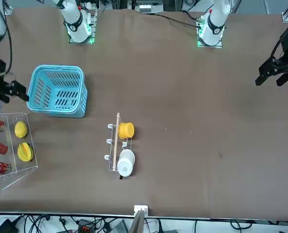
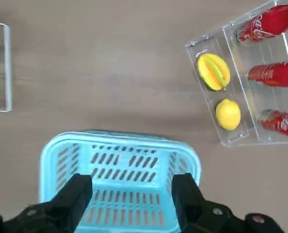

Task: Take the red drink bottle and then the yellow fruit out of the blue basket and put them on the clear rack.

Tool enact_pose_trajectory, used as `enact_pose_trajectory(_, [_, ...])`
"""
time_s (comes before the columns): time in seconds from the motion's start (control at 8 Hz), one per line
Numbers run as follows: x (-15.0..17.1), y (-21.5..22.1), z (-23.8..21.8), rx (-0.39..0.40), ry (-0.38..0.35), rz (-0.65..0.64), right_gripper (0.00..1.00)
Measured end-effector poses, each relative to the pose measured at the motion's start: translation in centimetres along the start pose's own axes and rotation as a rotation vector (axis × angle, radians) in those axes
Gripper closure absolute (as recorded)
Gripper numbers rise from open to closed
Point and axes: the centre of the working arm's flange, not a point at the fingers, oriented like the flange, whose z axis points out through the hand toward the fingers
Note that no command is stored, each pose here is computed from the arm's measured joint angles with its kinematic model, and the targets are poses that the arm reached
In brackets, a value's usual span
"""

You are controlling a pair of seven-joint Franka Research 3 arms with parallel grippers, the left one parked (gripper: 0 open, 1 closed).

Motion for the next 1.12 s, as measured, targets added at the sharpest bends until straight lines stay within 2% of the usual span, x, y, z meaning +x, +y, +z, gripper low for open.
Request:
enact_pose_trajectory(0.5, [-4.0, -1.1, -4.2, 0.005, -0.001, 0.046, 0.0])
enact_pose_trajectory(0.75, [-5.8, -1.3, -5.0, 0.049, 0.009, 0.079, 0.0])
enact_pose_trajectory(1.12, [-8.6, -0.7, -5.2, 0.061, 0.012, 0.1, 0.0])
